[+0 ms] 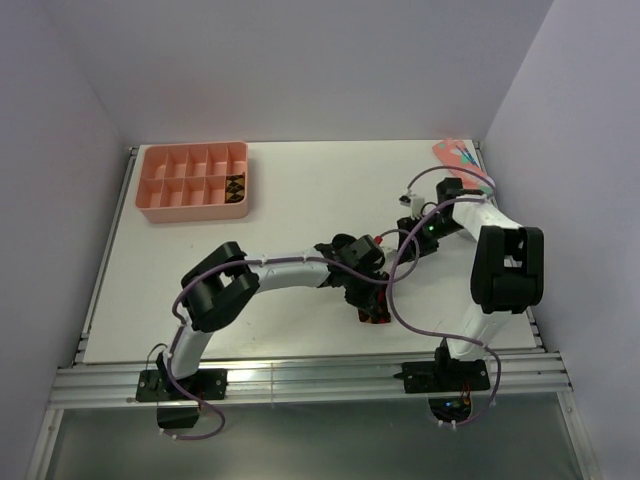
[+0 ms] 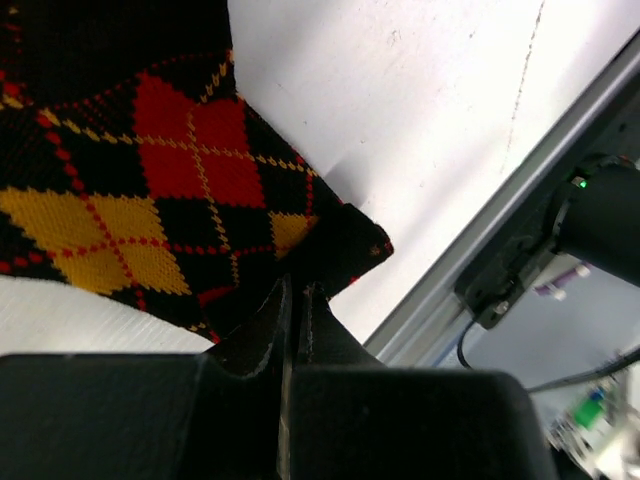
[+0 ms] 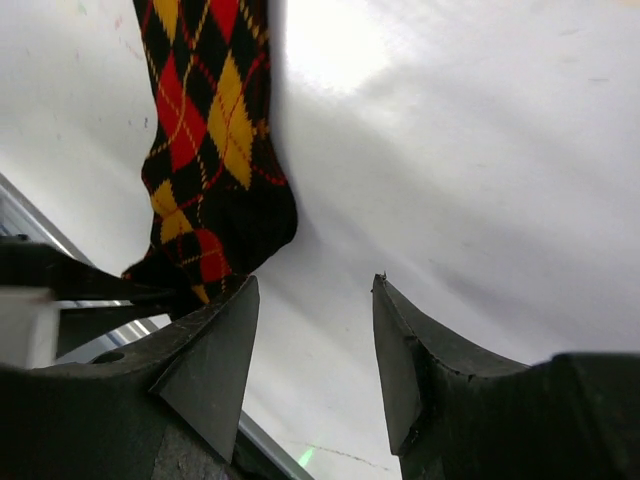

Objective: Roll the socks
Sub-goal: Roll the sock at the center of the board.

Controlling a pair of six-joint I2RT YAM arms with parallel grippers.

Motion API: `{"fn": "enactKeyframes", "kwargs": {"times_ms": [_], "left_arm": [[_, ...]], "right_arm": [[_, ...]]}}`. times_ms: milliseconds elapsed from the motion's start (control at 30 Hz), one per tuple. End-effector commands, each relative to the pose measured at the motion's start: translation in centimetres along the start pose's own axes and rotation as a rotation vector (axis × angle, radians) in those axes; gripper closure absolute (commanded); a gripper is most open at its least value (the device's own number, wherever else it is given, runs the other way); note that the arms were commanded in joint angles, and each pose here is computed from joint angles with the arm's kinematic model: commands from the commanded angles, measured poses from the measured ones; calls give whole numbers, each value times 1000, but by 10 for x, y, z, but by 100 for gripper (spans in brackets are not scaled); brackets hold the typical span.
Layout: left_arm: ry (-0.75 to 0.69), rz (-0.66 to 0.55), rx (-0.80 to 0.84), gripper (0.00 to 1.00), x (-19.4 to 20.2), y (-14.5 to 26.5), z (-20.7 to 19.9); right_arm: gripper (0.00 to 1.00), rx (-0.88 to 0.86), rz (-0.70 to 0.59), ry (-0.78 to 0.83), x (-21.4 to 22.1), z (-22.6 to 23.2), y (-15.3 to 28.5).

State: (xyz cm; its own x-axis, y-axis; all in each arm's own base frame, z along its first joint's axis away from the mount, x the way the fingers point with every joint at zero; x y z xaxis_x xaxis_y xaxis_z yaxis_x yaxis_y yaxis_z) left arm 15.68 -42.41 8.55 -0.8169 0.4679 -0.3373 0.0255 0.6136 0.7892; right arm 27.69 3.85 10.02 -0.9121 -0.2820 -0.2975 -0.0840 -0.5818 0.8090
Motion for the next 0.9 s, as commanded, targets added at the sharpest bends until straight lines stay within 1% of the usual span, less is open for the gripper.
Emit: {"fn": "enactKeyframes", "kwargs": {"times_ms": [0,100,167,200,300,400,433,500,533,633,667,733,767,867], "left_arm": [[29,110,39,100,6,-4,11],[68,145,89,100,5,-6,17],[102,147,127,100,1,-6,23],[127,172,157,100,4,-8,26],[181,204,203,100,4,-10,35],[202,222,206,99,-1,-12,42],[222,252,212,100,3,-15,45],[254,272,222,100,1,-20,49],[276,303,216,100,4,-20,51],[303,348,209,100,4,-26,53],[312,361,214,100,5,-26,54],[320,385,200,100,4,-27,54],[321,384,198,100,1,-26,53],[341,407,183,100,0,-24,56]], "right_arm": [[43,19,-153,6,-18,-1,24],[44,18,-191,-8,-19,-5,33],[44,18,-207,-13,-19,-8,36],[44,17,-213,-18,-19,-10,39],[44,-60,-186,35,-13,-1,40],[45,-61,-177,92,-5,1,38],[45,-46,-187,127,-4,4,41],[45,-16,-190,185,3,5,39],[45,2,-213,224,4,10,44],[46,13,-233,332,13,20,46],[46,7,-226,390,16,24,44],[46,7,-206,442,27,29,38],[46,5,-198,520,29,38,37],[46,-5,-140,623,53,49,23]]}}
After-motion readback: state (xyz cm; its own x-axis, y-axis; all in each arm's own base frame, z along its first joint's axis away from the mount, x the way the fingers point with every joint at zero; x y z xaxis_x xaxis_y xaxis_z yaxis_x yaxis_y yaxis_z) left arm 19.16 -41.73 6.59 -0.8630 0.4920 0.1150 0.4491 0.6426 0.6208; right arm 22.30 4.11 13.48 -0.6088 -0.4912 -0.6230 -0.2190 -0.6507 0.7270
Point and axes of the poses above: each gripper's point midway between its finger pads, its own y axis back along the fingers, its own z axis along the line the jaws close on, x = y × z, the point moved 6 cm from there along y, back along the fingers, and after that the axes turned 2 degrees about -y, right-handed, at the moved point
